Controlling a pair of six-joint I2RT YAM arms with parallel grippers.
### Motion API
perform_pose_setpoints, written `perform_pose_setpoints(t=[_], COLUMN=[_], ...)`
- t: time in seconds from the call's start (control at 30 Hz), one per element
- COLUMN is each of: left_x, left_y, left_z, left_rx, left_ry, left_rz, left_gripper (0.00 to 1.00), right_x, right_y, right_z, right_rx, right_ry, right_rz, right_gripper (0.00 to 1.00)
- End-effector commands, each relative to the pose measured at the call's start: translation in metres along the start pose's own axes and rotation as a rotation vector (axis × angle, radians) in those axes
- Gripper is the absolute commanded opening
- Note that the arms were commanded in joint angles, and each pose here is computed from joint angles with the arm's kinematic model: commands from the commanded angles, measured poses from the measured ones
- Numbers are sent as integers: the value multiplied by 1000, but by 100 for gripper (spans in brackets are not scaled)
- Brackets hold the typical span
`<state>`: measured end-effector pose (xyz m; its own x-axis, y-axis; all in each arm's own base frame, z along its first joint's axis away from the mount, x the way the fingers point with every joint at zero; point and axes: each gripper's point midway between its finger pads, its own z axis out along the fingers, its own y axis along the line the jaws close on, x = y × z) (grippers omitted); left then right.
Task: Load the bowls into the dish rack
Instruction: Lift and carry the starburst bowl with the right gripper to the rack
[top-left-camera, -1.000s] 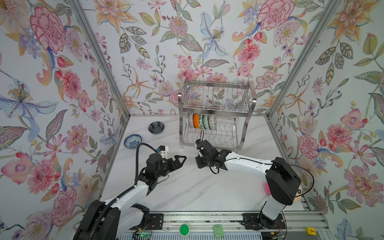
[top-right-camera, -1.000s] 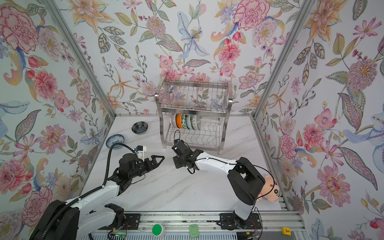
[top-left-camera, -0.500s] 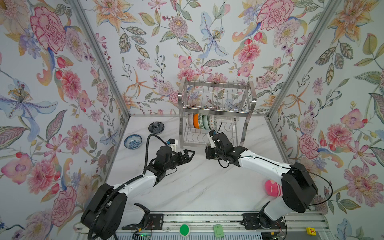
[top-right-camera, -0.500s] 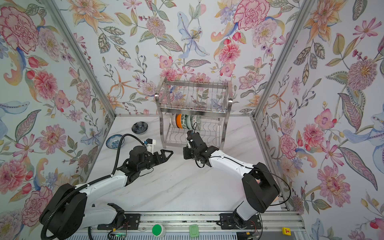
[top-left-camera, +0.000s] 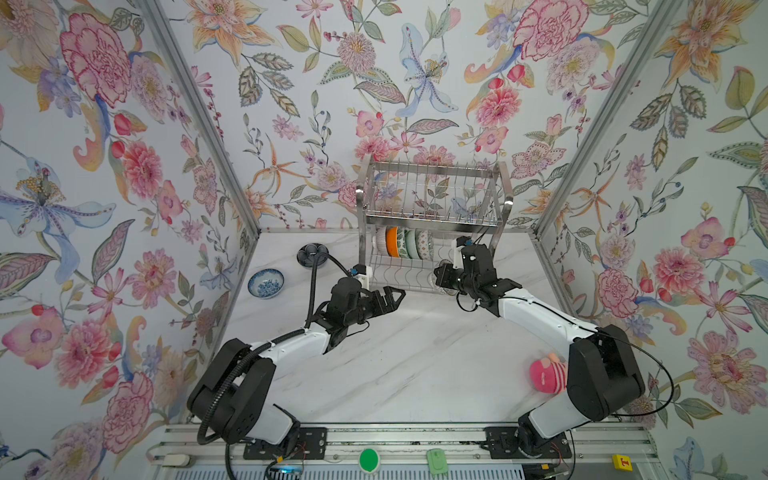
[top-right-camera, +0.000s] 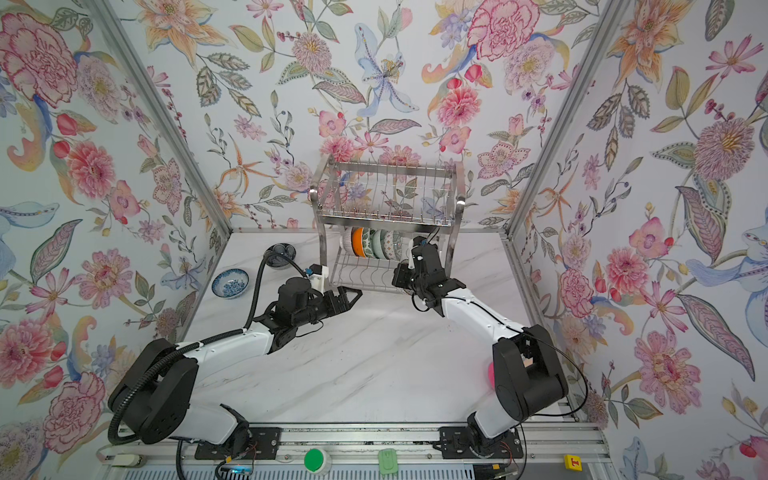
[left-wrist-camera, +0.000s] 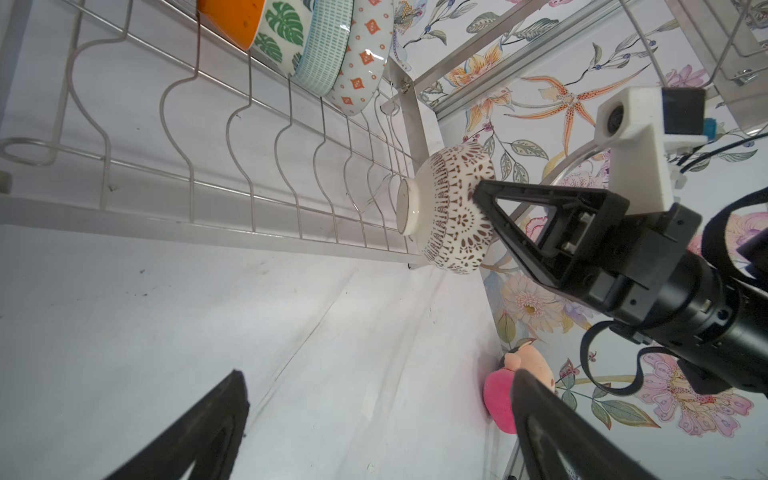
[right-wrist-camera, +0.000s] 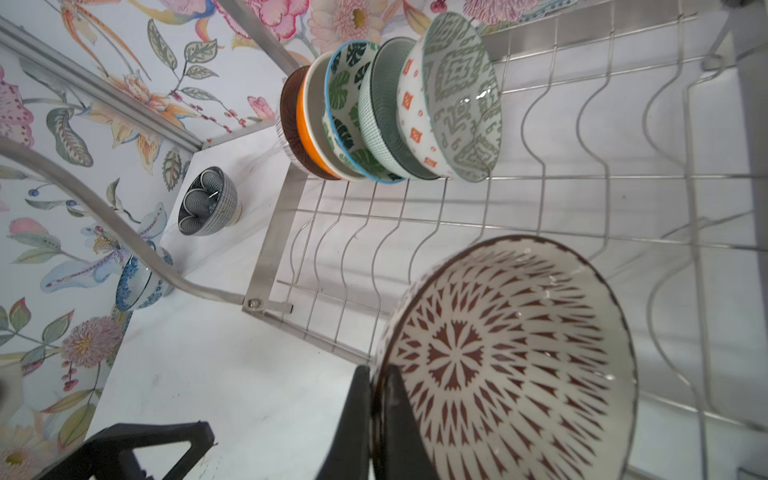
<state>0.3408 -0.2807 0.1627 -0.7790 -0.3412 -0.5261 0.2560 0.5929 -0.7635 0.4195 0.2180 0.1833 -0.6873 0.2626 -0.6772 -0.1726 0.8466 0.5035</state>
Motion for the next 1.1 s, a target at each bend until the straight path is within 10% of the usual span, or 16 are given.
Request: perform_pose_setpoints(t=[0.0,1.07], left_x=[-8,-25], left_y=[-15,-30], left_z=[7,45], left_rx=[34,56], left_ry=[-7,52], left_rz=[45,109], left_gripper=[99,99], right_x=[-38,-110], right_y=[21,-15], right_z=[0,50], right_rx=[-85,-81], right_ry=[-109,-388], right_rz=[44,206], right_gripper=[0,0])
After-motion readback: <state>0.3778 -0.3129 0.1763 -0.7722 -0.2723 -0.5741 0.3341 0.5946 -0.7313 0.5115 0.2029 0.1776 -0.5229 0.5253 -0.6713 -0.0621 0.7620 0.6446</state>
